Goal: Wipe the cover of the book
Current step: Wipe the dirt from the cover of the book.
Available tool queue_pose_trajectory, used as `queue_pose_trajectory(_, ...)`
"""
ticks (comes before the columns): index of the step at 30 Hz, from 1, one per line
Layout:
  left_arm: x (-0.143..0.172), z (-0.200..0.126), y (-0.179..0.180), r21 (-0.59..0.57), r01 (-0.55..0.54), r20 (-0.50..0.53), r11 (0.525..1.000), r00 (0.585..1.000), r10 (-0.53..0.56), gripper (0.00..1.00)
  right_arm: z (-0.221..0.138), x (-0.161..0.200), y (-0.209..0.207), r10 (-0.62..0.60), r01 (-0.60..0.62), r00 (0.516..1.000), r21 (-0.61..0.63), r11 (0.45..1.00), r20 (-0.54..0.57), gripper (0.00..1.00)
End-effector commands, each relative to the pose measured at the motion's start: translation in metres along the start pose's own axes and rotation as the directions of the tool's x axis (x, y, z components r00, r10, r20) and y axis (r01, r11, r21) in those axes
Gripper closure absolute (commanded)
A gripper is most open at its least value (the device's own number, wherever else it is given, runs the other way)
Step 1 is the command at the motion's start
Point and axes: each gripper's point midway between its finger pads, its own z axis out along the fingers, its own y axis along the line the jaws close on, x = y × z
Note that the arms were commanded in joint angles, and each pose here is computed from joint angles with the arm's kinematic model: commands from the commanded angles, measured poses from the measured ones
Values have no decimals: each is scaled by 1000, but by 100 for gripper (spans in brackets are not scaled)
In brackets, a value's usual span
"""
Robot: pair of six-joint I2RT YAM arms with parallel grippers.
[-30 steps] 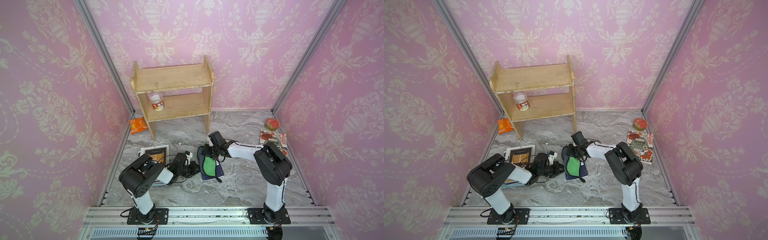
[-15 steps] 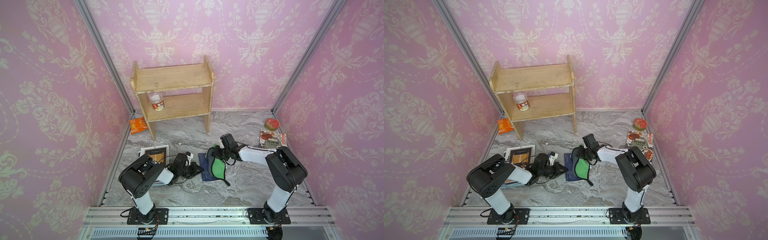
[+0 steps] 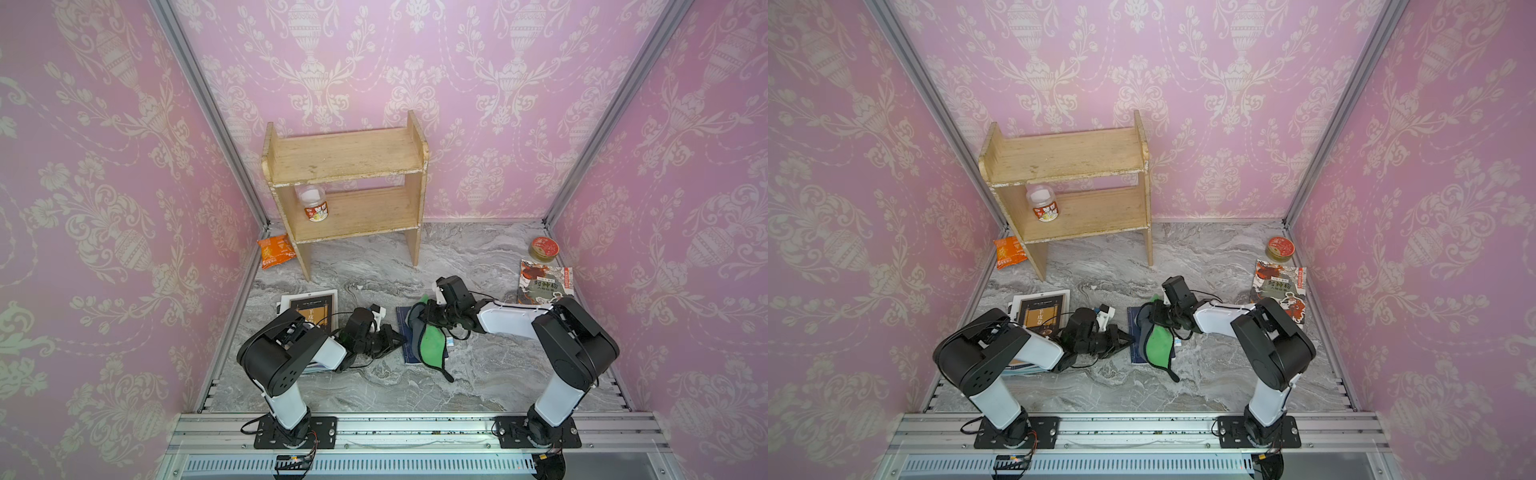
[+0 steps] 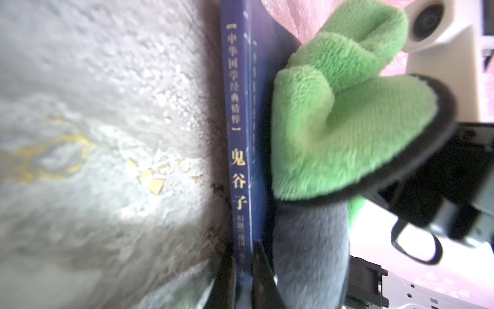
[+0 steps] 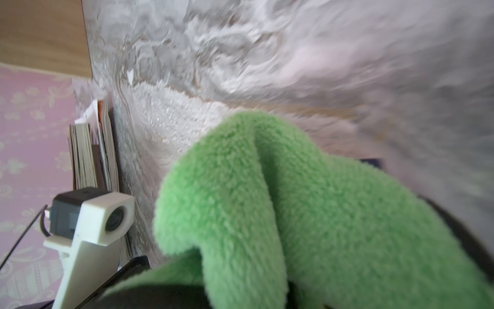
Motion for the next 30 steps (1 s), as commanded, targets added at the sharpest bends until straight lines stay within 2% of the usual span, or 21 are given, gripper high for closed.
queue_pose_trajectory(1,-6,-2,0,-3,-25,46,1000,999,25,100,-14,95,-120,154,-47,962,423,905,-224,100)
queue_pose_trajectory(7,-9,-1,-3,1,-23,51,1000,998,22,100,-7,148,-79,7,139,934,381,914,-357,100)
queue_pose_trajectory(10,-9,-2,-4,2,-26,55,1000,998,25,100,-15,135,-100,27,113,950,422,899,-310,100)
queue_pose_trajectory(14,-9,-3,-5,-1,-26,55,1000,998,26,100,-29,105,-145,166,-42,960,470,882,-225,100)
queue_pose_trajectory(16,-10,-5,-5,-5,-29,61,1000,998,29,100,-34,103,-150,170,-45,960,478,877,-222,100)
queue_pose_trajectory(19,-11,-8,-2,-24,-34,73,999,997,35,100,-31,118,-137,136,-3,957,463,886,-255,100)
queue_pose_trajectory(25,-13,-6,-4,-23,-35,67,999,997,36,100,-16,190,-84,-16,172,923,374,911,-385,100)
queue_pose_trajectory(27,-14,-4,-5,-22,-37,60,999,997,38,100,-19,195,-85,-28,189,919,377,907,-394,100)
queue_pose_trajectory(30,-14,-2,-7,-25,-42,51,999,998,43,100,-33,175,-117,41,115,944,442,889,-328,100)
